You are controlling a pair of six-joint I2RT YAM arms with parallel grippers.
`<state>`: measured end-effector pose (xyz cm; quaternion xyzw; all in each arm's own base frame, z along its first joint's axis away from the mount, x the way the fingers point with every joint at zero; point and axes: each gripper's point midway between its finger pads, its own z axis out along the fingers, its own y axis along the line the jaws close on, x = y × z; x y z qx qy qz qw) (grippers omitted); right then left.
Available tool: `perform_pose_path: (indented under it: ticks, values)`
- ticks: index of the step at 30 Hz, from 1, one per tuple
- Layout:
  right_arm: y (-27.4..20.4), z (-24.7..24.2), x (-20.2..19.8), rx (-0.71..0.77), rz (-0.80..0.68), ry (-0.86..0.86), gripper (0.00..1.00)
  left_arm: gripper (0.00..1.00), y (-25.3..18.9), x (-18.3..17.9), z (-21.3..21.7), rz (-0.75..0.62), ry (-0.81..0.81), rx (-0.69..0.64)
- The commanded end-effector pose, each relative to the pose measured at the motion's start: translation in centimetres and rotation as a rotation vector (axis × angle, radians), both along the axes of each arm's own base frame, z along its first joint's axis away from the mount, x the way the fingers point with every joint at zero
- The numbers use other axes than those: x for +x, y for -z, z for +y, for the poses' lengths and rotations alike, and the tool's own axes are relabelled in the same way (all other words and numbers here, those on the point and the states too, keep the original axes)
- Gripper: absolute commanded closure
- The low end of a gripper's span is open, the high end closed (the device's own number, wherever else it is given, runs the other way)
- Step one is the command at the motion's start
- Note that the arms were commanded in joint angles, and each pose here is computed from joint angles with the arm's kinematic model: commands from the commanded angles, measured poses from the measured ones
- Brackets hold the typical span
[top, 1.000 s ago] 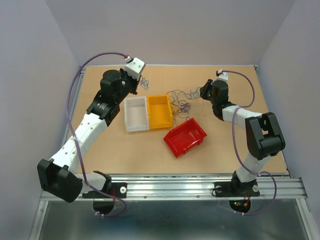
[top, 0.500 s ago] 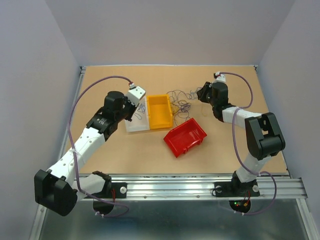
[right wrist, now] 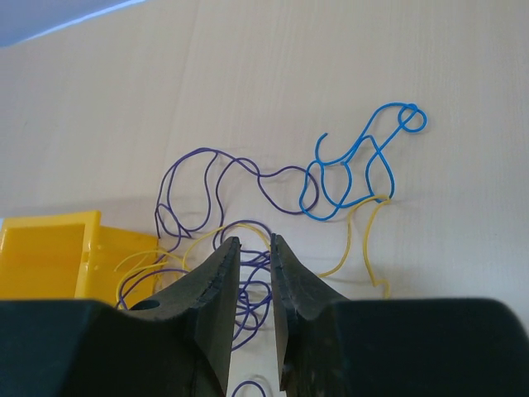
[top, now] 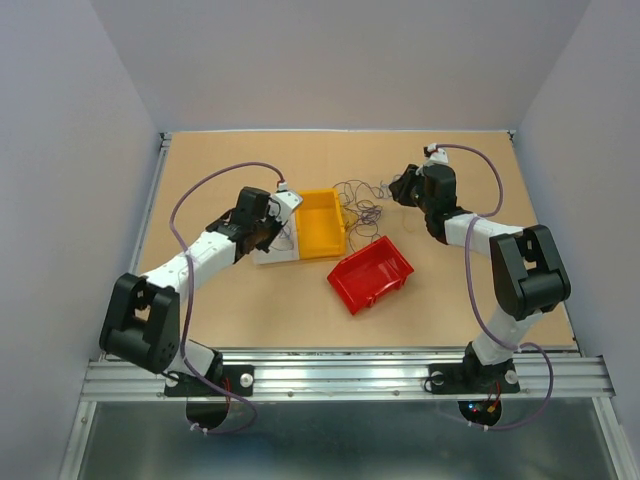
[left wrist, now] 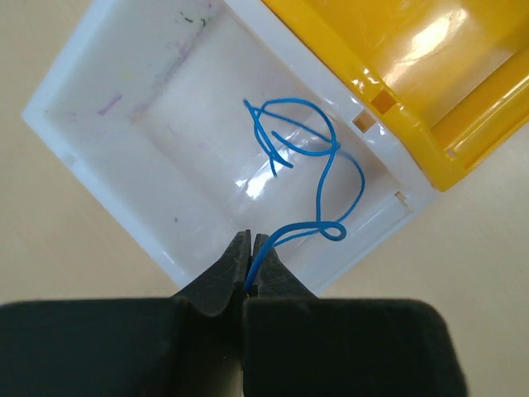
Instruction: Untangle the cables
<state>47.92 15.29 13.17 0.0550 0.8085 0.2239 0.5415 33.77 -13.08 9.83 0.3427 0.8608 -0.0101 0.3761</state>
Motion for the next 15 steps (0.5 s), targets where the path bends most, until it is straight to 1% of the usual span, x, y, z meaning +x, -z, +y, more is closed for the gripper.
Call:
perform_pose_path:
  ticks: [1, 6, 9, 12, 15]
  values:
    - [-2.1, 1.0, 0.0, 0.01, -0.078, -0.063, 0.73, 0.96, -1.2, 2.9, 0.4, -0.057, -0.05, 0.03]
    - [-2.3, 1.7, -0.3, 0.014, -0.085, -0.111, 0.73, 0.96, 0.4, 4.4, 1.0, -0.008, -0.073, 0.066]
    - [-2.2, 1.9, -0.2, 0.015, -0.084, -0.118, 0.73, 0.96, 2.5, 4.8, 0.8, 0.063, -0.067, 0.103]
    - [-2.3, 2.1, -0.3, 0.015, -0.088, -0.134, 0.73, 0.95, 4.3, 4.8, 0.5, 0.114, -0.059, 0.112]
    - [-2.2, 2.3, -0.4, 0.017, -0.086, -0.145, 0.72, 0.75, 4.7, 4.8, 0.6, 0.112, -0.065, 0.11]
